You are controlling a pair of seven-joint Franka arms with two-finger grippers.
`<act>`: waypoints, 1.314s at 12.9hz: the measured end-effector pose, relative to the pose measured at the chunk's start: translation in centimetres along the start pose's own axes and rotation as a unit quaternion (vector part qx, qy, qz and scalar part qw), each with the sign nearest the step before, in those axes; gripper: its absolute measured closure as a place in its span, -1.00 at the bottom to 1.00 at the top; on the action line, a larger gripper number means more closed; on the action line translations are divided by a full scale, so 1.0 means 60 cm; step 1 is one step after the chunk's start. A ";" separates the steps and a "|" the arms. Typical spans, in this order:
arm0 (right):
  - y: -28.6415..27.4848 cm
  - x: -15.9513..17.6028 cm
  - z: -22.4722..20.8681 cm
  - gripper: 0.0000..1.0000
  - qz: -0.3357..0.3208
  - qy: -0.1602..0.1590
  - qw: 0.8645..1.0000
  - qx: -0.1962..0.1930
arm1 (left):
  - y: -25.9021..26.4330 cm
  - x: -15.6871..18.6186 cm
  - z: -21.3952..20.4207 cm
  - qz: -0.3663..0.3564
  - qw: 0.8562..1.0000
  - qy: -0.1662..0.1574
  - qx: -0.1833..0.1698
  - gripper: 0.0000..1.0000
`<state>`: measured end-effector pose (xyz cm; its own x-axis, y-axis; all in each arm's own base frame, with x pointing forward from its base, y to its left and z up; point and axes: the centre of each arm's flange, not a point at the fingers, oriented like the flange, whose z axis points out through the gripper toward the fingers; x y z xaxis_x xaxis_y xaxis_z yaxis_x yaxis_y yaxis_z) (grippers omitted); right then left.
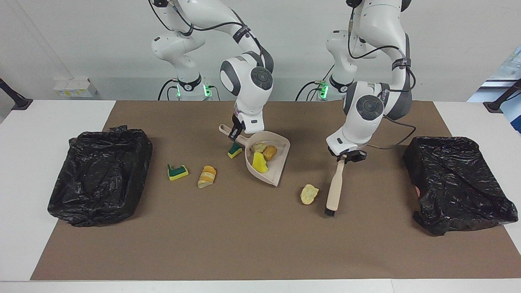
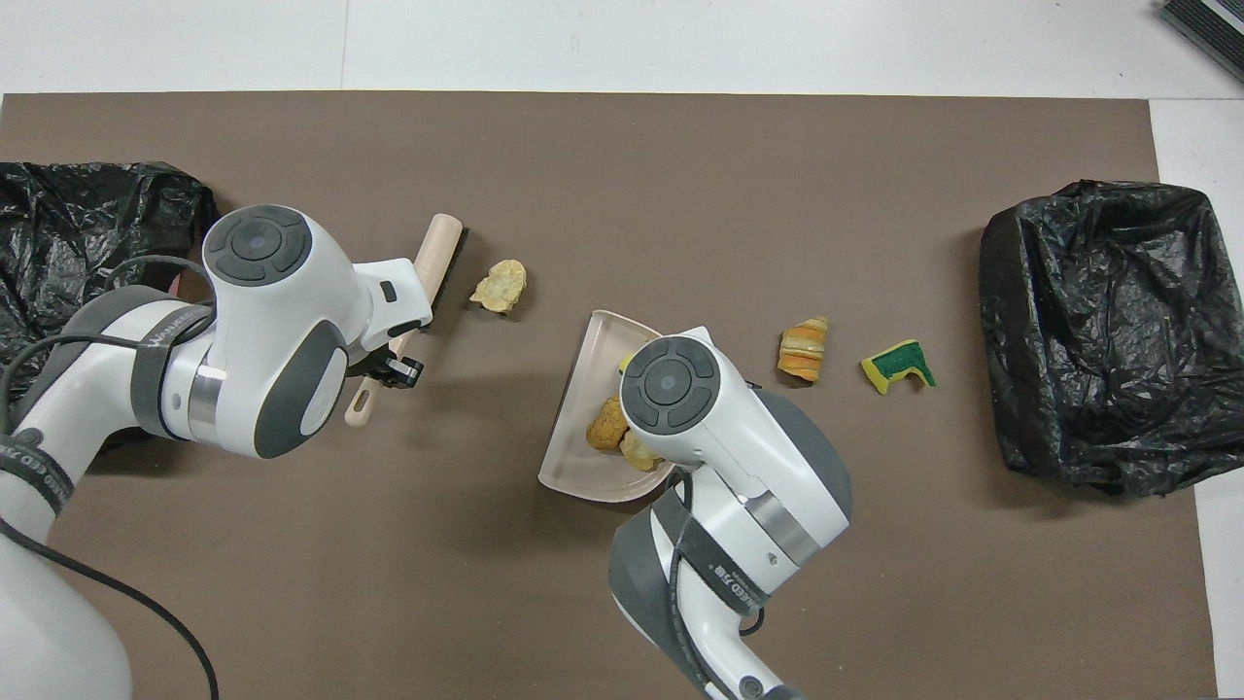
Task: Sweep and dump trash in bin
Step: 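Sweep the remaining bread pieces into the dustpan with the left gripper's brush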
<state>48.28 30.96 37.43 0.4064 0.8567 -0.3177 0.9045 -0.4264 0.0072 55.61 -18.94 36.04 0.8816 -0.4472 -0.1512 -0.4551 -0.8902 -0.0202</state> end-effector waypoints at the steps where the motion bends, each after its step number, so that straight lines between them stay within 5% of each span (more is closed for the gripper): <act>1: -0.002 0.001 0.001 0.37 0.006 0.003 1.000 0.007 | 0.011 -0.001 0.003 0.010 1.000 -0.003 -0.002 0.47; 8: -0.008 0.010 0.012 0.37 -0.005 0.025 0.998 0.056 | 0.122 -0.057 0.024 0.176 0.983 -0.037 -0.023 0.47; 13: -0.006 0.014 0.015 0.37 -0.006 0.038 0.998 0.050 | 0.236 -0.113 -0.021 0.210 0.973 -0.076 -0.054 0.47; 17: 0.003 0.012 0.012 0.37 -0.024 0.046 0.998 0.046 | 0.225 -0.157 -0.105 0.183 0.980 -0.063 -0.053 0.47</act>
<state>48.67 31.28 36.51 0.3776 0.8978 -0.2267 0.9091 -0.4060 -0.0934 41.93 -27.27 43.44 0.6357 -0.7305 -0.2497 -0.7169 -0.6786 0.1602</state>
